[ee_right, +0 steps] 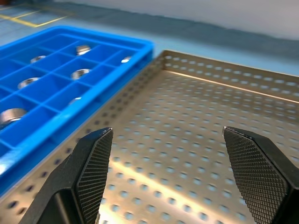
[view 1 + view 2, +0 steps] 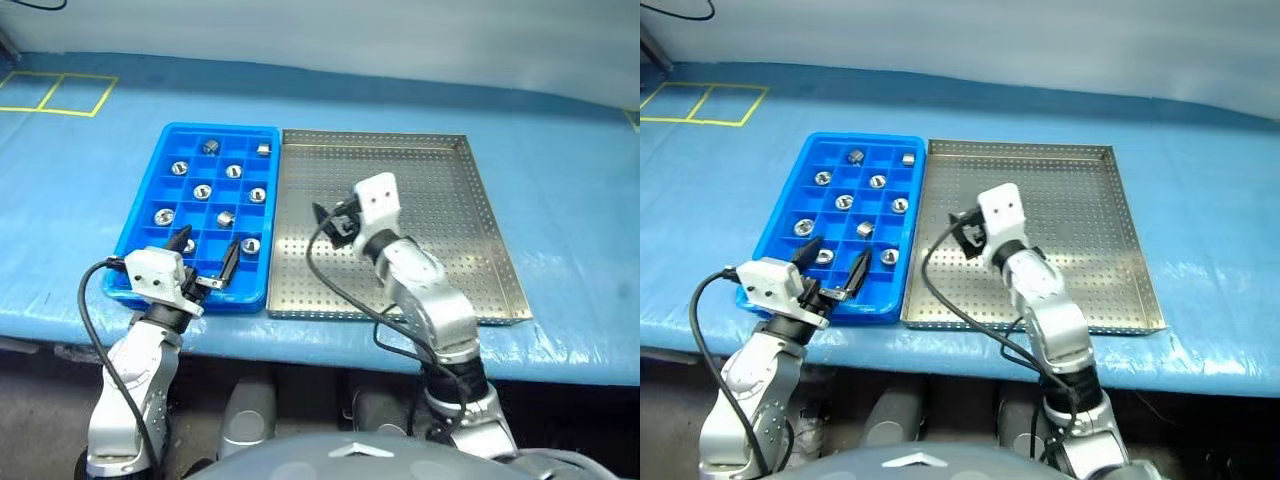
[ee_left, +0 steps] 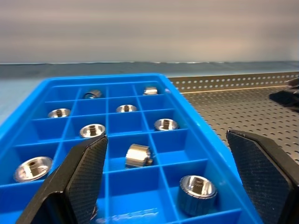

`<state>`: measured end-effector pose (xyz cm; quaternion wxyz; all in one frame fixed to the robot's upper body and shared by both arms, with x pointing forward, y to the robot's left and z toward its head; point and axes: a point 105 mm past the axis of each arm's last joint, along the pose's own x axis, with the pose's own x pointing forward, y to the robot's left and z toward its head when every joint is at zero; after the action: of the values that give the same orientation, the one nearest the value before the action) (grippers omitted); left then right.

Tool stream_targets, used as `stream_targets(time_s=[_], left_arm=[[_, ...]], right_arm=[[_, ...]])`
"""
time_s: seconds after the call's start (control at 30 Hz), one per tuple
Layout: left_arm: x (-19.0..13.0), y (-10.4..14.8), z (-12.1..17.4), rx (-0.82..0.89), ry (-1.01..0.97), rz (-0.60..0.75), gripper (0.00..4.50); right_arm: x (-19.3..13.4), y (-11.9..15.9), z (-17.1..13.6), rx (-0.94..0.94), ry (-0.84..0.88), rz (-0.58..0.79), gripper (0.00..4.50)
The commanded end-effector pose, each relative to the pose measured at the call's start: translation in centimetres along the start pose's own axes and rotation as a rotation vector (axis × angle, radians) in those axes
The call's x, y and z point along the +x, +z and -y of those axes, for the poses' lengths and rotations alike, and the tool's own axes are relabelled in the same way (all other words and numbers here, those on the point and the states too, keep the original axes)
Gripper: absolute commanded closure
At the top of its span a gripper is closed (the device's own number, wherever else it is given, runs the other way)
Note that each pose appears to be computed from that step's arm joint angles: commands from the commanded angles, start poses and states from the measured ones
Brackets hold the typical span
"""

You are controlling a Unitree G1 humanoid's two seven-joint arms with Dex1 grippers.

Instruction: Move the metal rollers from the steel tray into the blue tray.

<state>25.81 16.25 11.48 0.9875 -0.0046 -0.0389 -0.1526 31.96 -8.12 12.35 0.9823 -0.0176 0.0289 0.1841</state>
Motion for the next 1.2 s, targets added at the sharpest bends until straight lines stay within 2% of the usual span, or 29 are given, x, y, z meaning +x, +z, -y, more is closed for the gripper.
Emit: stream_targets(time_s=[0.03, 0.17, 0.33, 0.5, 0.7, 1.03, 1.2], left_arm=[[1.2, 0.4, 1.3, -0.005, -0.088, 0.019, 0.0], [2.3, 0.4, 2.1, -0.017, -0.15, 0.019, 0.0], [3.0, 0.1, 2.9, -0.026, -0.197, 0.011, 0.0], [3.1, -0.1, 3.0, -0.035, -0.208, 0.005, 0.0], [2.9, -0.3, 3.0, -0.039, -0.213, 0.002, 0.0], [2.1, -1.3, 4.0, 0.013, -0.316, -0.052, 0.0], [1.6, -2.1, 4.8, 0.014, -0.38, -0.092, 0.0]], right_arm=[[-2.2, 1.7, 1.7, 0.003, -0.086, 0.111, 0.51], [-4.4, 1.3, 2.1, 0.053, -0.119, 0.116, 0.51], [-6.2, -0.7, 1.5, 0.095, -0.144, -0.031, 0.51], [-6.9, -2.2, -0.4, 0.177, -0.073, -0.172, 0.51], [-6.9, -4.3, 0.3, 0.226, -0.143, -0.305, 0.51], [-6.4, -5.9, 0.9, 0.23, -0.165, -0.374, 0.51], [-5.7, -5.7, 0.4, 0.238, -0.142, -0.361, 0.51]])
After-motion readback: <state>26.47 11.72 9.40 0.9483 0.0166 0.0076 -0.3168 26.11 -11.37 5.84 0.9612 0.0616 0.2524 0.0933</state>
